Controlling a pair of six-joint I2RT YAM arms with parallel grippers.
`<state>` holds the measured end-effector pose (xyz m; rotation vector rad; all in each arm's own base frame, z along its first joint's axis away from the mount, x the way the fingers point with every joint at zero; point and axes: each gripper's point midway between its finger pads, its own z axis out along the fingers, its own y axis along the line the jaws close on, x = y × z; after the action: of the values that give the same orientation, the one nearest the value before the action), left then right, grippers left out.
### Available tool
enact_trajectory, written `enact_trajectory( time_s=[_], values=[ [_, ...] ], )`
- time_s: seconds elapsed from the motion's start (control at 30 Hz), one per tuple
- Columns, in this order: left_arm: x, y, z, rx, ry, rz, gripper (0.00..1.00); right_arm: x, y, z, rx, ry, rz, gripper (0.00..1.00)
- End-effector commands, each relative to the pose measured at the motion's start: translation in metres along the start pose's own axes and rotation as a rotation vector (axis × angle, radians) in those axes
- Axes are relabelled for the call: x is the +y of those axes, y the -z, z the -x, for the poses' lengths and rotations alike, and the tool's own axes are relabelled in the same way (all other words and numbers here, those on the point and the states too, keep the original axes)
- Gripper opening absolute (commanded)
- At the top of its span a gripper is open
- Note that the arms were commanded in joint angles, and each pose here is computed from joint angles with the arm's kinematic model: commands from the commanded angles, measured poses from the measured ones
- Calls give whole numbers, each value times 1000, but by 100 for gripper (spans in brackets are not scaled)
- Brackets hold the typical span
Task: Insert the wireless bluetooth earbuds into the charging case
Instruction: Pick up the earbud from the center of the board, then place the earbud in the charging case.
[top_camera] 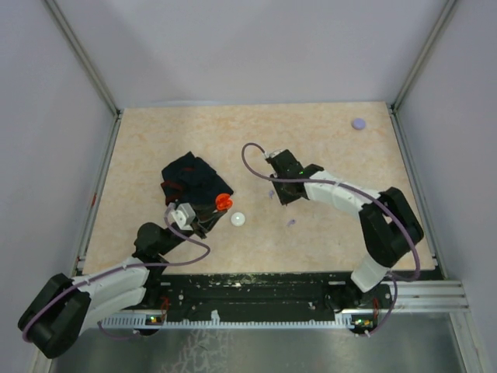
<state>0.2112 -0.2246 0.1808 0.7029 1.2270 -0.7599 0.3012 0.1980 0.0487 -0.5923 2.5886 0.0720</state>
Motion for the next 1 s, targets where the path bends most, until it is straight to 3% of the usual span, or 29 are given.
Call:
enact_trajectory(
  time_s=[0.0, 0.5, 0.97],
  values=[
    [0, -1, 20, -87, -21, -5, 0, 8, 60, 58, -252, 14, 5, 12],
    [-1, -10, 57, -235, -118, -34, 0, 50, 204, 122, -840, 33, 160, 12],
    [-3, -20, 76, -302, -129, -62, 0, 120, 263, 126, -1119, 154, 399, 12]
  ],
)
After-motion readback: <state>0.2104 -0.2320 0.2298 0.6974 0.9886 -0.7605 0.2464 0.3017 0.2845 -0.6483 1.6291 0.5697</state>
